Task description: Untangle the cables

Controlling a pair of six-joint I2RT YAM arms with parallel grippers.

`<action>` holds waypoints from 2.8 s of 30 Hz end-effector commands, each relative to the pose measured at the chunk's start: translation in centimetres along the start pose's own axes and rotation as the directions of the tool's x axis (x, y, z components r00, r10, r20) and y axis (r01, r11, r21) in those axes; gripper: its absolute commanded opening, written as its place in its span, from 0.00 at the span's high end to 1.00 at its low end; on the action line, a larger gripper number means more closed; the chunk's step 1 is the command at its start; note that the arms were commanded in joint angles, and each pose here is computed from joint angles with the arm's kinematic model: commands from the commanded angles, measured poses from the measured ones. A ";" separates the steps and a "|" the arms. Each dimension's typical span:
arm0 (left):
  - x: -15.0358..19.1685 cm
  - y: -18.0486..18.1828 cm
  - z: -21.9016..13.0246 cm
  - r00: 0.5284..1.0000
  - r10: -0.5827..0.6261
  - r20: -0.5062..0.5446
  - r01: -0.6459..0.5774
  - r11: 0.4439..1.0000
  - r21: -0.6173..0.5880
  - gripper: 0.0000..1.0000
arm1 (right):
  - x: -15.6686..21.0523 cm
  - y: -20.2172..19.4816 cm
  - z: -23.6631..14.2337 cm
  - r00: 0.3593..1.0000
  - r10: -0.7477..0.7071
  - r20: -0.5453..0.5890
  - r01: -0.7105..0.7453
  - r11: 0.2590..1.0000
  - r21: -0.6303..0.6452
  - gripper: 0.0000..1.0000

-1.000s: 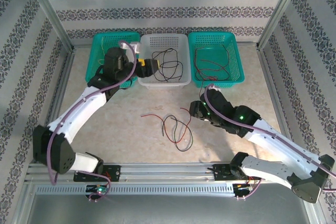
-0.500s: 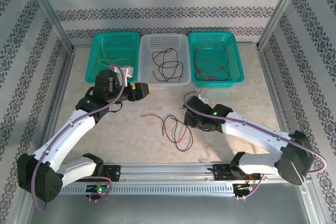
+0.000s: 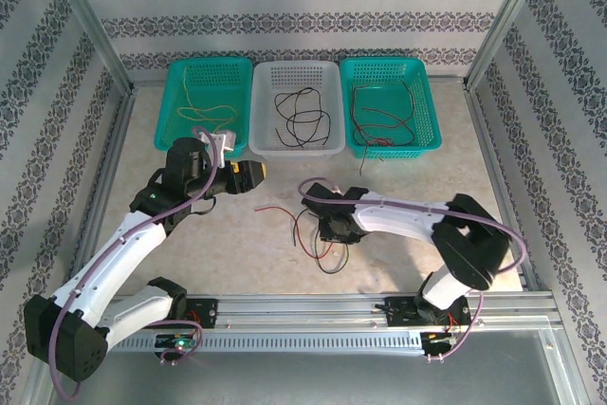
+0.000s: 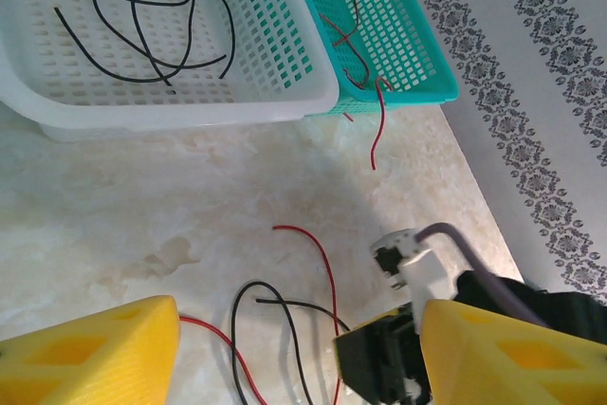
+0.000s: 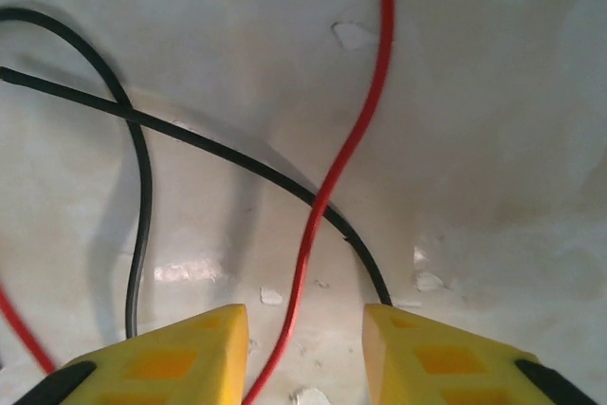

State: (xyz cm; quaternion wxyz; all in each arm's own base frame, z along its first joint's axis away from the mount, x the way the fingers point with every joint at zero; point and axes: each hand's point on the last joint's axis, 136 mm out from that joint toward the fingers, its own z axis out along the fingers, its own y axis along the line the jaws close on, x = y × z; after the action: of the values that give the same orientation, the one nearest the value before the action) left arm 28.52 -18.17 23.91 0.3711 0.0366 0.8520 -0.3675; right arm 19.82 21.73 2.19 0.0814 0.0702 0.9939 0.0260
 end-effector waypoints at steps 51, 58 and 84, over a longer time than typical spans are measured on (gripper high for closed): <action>-0.2 -16.8 -0.8 0.956 0.273 0.103 -0.275 0.724 0.633 0.18 | -10.1 3.3 -34.8 0.648 0.173 0.742 0.369 0.780 -0.504 1.00; 0.8 -17.8 -0.1 0.931 0.346 0.117 -0.340 0.709 0.618 0.21 | -10.4 4.1 -36.8 0.637 0.206 0.743 0.392 0.743 -0.542 1.00; 1.0 -17.0 3.6 0.930 0.349 0.113 -0.357 0.793 0.494 0.87 | -10.2 5.2 -37.9 0.642 0.271 0.717 0.407 0.672 -0.618 1.00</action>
State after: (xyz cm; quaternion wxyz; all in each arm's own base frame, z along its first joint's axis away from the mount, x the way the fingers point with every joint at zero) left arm 23.68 -32.82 30.40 0.3996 0.3026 0.7034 -0.5039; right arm 24.46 24.17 39.82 0.5007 -0.0202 0.7865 0.3610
